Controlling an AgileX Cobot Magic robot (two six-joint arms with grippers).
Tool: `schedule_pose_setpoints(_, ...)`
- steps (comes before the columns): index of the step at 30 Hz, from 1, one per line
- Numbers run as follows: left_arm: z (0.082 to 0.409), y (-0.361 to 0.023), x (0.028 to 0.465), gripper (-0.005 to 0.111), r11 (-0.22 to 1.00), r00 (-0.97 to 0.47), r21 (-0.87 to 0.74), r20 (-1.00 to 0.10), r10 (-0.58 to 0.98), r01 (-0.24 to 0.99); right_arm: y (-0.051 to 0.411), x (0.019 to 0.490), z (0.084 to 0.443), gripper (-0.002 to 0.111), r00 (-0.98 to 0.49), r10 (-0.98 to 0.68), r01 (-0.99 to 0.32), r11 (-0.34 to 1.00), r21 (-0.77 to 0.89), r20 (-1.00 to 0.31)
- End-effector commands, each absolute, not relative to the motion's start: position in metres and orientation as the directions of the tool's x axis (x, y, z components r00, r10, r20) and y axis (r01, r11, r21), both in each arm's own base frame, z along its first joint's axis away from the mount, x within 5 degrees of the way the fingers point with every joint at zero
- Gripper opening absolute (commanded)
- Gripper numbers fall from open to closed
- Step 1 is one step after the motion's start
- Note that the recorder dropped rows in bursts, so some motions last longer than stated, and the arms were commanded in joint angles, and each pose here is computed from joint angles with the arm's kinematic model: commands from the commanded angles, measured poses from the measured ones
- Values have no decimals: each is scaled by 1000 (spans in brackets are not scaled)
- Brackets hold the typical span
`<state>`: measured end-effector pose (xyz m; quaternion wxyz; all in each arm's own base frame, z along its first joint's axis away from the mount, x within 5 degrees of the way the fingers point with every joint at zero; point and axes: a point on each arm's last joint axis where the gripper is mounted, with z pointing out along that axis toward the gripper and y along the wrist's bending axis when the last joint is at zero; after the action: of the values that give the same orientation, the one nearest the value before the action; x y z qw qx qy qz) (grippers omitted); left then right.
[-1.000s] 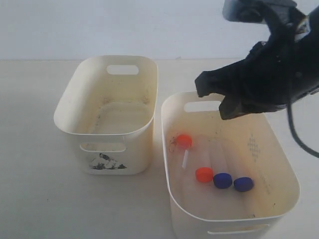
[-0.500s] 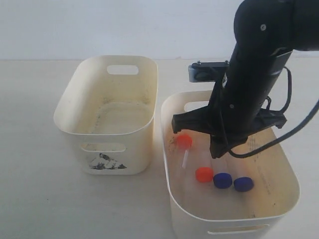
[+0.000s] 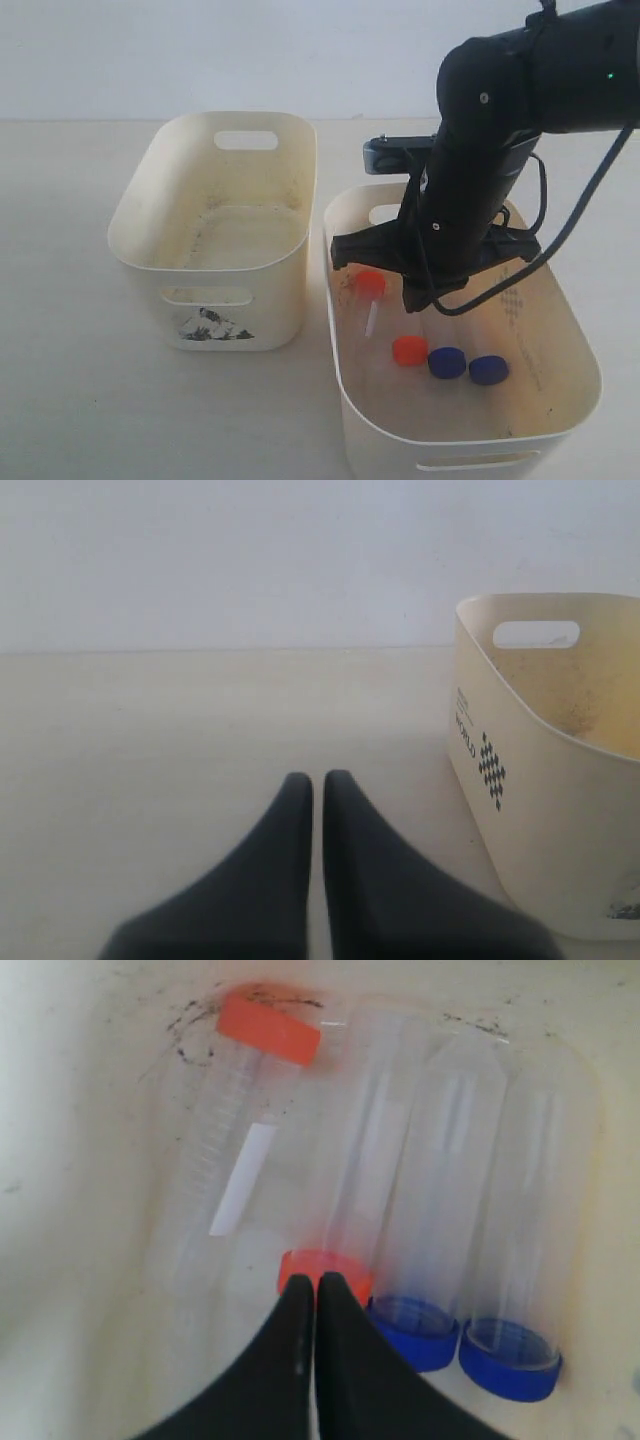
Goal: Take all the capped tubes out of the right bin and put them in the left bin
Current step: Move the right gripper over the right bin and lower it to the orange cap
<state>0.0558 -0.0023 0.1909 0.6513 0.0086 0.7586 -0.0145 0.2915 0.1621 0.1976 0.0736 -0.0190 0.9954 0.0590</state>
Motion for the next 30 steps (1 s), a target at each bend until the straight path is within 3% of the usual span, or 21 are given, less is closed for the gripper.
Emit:
schedule_pose_setpoints(1, 192, -2, 55, 4, 999, -143, -19, -990, -14, 30, 161, 295, 194, 6, -986, -41, -54, 996, 78, -160)
schedule_pose_setpoints(9, 192, -2, 55, 4, 999, -143, -19, -990, -14, 30, 161, 297, 192, 46, -984, -34, -49, 995, 82, -176)
schedule_pose_setpoints(11, 192, -2, 55, 4, 999, -143, -19, -990, -14, 30, 162, 298, 188, 51, -986, -25, -38, 996, 78, -164)
schedule_pose_setpoints(30, 192, -2, 55, 4, 999, -143, -19, -990, -14, 30, 167, 308, 153, 51, -992, 21, 12, 997, 70, -123)
